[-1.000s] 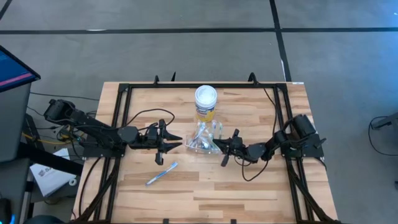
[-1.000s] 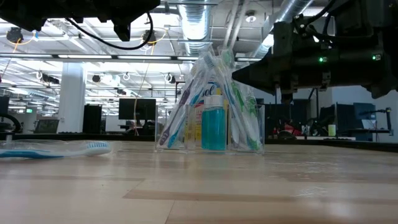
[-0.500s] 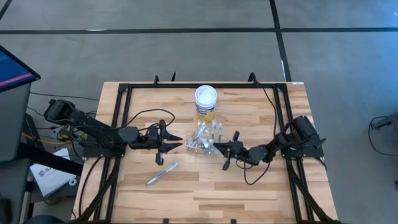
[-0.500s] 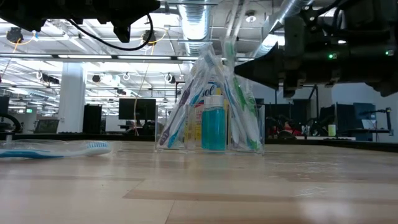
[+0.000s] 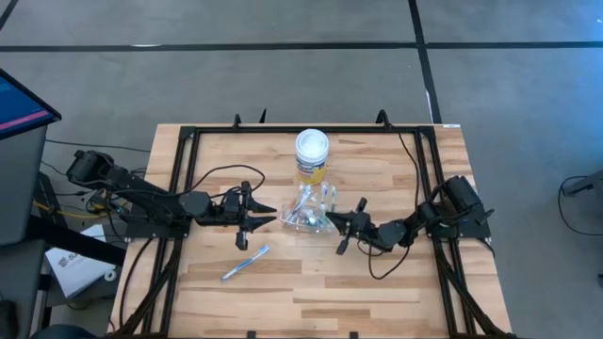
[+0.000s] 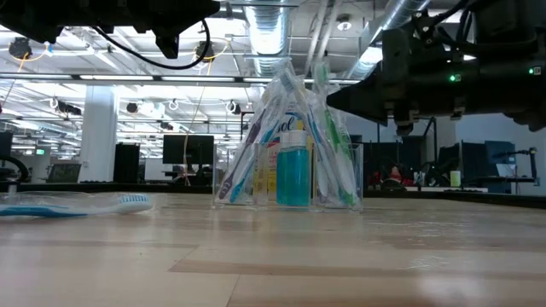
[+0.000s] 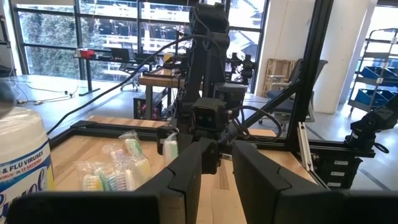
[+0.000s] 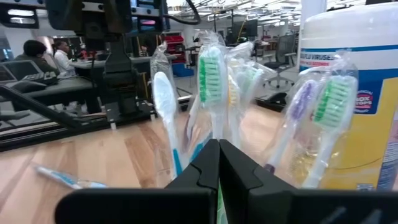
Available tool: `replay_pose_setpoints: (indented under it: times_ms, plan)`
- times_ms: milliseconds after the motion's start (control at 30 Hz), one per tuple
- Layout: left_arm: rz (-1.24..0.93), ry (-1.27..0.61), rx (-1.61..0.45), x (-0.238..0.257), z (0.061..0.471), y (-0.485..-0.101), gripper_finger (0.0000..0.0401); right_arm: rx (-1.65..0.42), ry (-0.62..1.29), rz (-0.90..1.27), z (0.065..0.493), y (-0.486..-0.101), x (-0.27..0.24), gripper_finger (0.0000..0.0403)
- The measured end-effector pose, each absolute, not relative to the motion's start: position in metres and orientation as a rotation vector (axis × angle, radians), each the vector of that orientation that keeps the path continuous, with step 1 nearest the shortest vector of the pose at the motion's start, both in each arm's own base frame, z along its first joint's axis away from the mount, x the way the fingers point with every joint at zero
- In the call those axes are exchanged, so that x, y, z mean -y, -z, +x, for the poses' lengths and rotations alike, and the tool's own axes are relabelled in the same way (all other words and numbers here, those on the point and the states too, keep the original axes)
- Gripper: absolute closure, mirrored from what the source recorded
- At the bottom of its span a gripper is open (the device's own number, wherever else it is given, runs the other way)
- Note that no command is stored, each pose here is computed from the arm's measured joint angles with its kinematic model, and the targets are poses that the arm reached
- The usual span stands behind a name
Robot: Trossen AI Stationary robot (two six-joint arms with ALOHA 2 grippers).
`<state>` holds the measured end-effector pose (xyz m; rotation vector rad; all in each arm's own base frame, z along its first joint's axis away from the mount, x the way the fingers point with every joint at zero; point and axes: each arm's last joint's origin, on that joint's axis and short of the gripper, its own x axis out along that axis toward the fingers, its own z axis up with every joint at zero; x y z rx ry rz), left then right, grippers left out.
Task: Pick & Place toothbrushing station
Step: Put the green toothbrush into the transparent organizer
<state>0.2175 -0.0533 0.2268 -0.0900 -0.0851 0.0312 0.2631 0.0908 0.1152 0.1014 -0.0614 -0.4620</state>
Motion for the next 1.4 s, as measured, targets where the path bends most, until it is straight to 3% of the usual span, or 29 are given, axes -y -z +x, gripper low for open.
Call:
replay_pose_setpoints:
  times_ms: [700,1233,1400]
  plan:
    - [-0.089,-0.031,0.083,0.053,0.217,-0.227,0.0315,0.019,0.513,0.015,0.263,-0.112,-0.09,0.0403]
    - [-0.089,-0.031,0.083,0.053,0.217,-0.227,0.0315,0.038,0.496,0.127,0.268,-0.111,-0.079,0.0403]
    - [-0.089,-0.032,0.083,0.053,0.217,-0.227,0.0315,0.025,0.501,0.069,0.268,-0.112,-0.078,0.0403]
